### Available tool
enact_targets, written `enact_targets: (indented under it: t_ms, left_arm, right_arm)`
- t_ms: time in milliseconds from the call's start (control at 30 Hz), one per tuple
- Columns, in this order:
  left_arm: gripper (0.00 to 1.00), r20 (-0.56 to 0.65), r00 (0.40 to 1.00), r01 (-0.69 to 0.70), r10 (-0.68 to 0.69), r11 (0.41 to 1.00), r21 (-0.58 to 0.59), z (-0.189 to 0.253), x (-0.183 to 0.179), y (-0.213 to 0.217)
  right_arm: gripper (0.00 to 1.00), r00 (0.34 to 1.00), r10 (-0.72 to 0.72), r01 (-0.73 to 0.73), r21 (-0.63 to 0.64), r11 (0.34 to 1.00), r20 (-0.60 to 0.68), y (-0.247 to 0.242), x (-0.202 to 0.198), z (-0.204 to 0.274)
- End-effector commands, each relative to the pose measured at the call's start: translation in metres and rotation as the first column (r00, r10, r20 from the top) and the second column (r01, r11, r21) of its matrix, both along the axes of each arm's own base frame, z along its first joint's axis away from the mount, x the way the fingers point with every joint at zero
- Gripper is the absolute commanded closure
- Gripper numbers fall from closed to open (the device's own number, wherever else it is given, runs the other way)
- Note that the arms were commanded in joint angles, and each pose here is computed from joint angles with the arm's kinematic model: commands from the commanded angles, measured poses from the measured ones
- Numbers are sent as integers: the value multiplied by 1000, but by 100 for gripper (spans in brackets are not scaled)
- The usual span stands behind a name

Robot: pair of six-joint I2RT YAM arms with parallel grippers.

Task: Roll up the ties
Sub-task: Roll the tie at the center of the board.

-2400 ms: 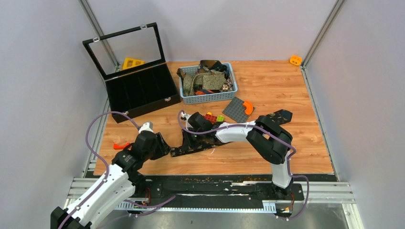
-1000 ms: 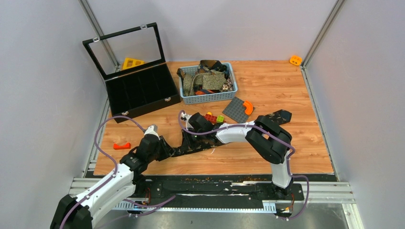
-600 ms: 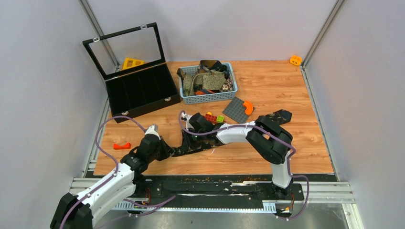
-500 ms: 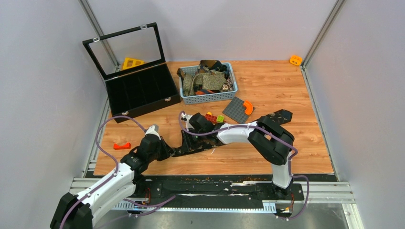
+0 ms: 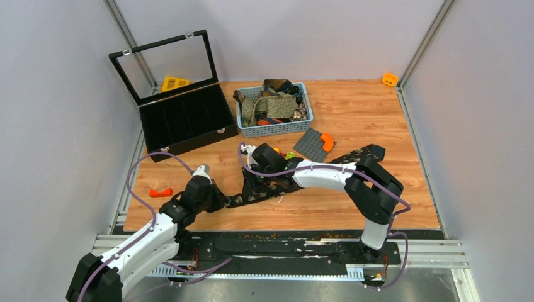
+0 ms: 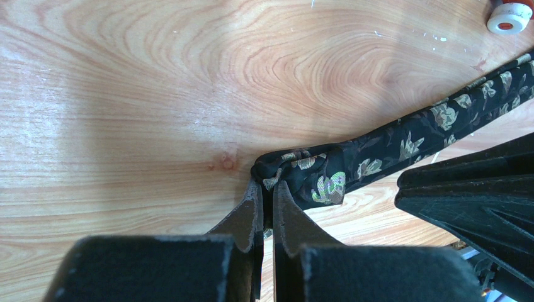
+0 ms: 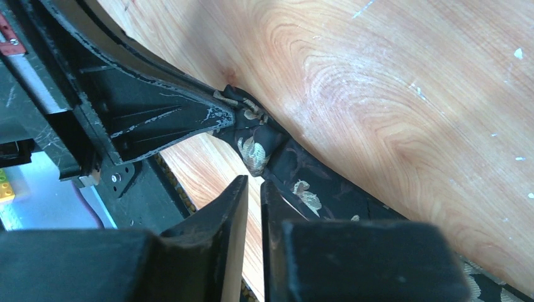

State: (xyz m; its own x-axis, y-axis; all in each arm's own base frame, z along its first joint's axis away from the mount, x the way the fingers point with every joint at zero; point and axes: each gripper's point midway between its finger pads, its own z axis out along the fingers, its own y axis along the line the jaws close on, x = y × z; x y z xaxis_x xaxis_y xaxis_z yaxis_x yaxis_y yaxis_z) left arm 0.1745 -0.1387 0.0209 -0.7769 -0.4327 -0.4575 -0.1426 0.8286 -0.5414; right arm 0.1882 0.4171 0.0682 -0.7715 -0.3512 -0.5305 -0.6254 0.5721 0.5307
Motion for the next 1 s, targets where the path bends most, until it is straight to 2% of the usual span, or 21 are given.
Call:
enact_targets:
  t_ms: [0, 133, 367, 633, 967]
  left_arm:
    - [100, -10, 1000, 15, -15, 999, 28, 3, -2, 2]
    - [100, -10, 1000, 17, -16, 999, 27, 5, -2, 2]
    - [100, 0, 1000, 27, -27, 999, 31, 8, -1, 1]
    - [100, 43, 998, 33, -35, 999, 27, 15, -2, 4]
    - [100, 14, 999, 34, -35, 999, 36, 13, -5, 5]
  right_arm:
    - [94, 999, 37, -37, 69, 997, 0, 20, -1, 16]
    - [100, 998, 57, -55, 69, 996, -28, 31, -6, 4]
    - [100, 997, 60, -56, 58, 997, -53, 41, -3, -11]
    - [100, 995, 27, -30, -31, 999, -92, 27, -6, -46]
    - [100, 998, 48, -47, 26, 999, -49, 35, -2, 1]
